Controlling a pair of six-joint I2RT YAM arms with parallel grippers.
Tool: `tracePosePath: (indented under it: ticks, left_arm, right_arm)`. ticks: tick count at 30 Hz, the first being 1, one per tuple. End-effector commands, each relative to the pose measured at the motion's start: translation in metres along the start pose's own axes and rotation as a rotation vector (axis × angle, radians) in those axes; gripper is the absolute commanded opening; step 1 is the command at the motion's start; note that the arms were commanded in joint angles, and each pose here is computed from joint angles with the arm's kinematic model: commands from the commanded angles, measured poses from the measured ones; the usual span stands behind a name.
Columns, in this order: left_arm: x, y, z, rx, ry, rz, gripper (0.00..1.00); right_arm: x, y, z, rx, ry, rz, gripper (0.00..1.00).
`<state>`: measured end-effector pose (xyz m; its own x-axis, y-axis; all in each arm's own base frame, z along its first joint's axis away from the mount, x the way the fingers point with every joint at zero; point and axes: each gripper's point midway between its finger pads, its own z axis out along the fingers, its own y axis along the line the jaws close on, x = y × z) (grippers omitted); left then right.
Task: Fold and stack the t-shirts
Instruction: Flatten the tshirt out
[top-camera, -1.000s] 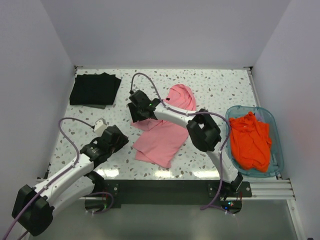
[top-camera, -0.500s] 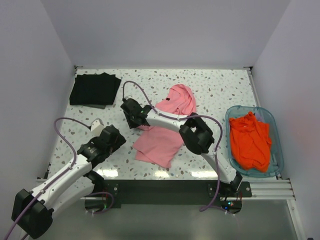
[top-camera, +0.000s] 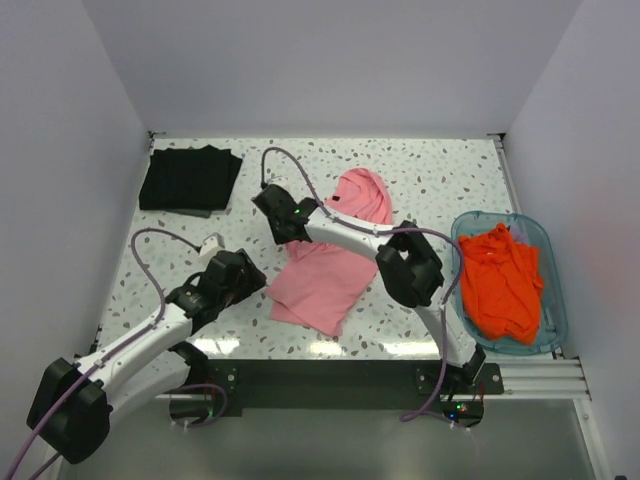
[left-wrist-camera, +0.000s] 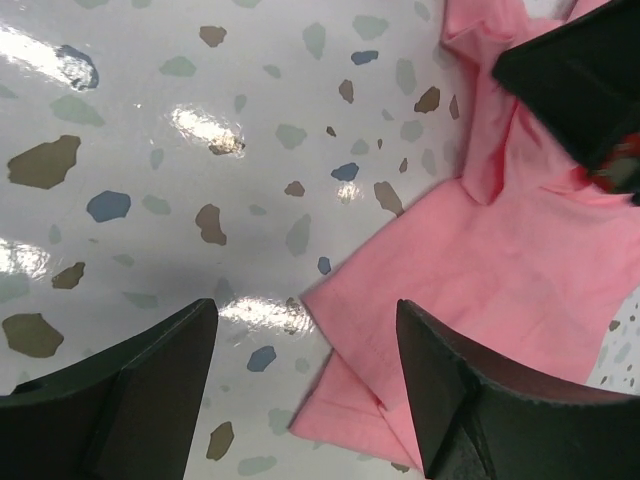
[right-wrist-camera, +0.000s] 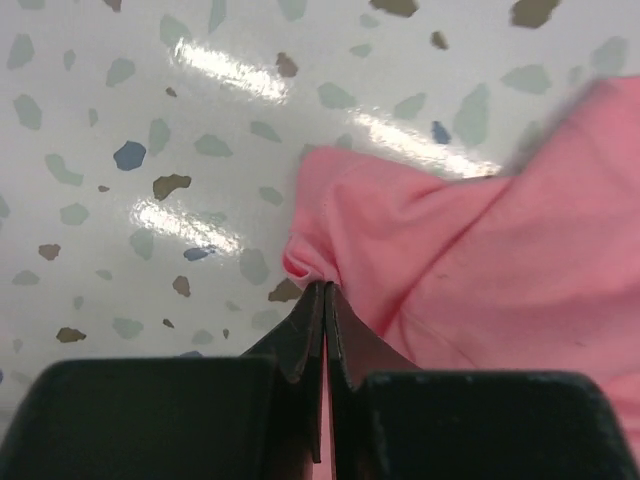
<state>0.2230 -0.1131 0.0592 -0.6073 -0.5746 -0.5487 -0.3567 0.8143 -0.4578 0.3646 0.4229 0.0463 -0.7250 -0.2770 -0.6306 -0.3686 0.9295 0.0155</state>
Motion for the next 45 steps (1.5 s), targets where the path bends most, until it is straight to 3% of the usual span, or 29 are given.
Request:
tracePosePath:
  ticks: [1,10,18,32,38,45]
  left_arm:
    - [0.001,-0.021,0.008,0.093,0.015,0.036,0.77]
    - [0.008,-0.04,0.031,0.093,0.083,0.098,0.7]
    - [0.022,-0.045,0.042,0.111,0.144,0.136,0.66]
    - [0.03,-0.01,0.05,-0.085,0.177,0.195,0.51]
    - [0.033,0.005,0.036,-0.204,0.145,0.255,0.56]
    - [0.057,0.014,0.037,-0.251,0.189,0.295,0.55]
  right_arm:
    - [-0.078,-0.032,-0.081,0.019,-0.191,0.071,0.0]
    - [-0.106,-0.136,-0.169,0.127,-0.298,0.216,0.0]
    - [-0.101,-0.22,-0.199,0.224,-0.324,0.318,0.0]
    - [-0.101,-0.26,-0.21,0.248,-0.339,0.375,0.0]
    - [-0.099,-0.261,-0.209,0.227,-0.343,0.383,0.0]
    - [-0.098,-0.261,-0.206,0.207,-0.342,0.389,0.0]
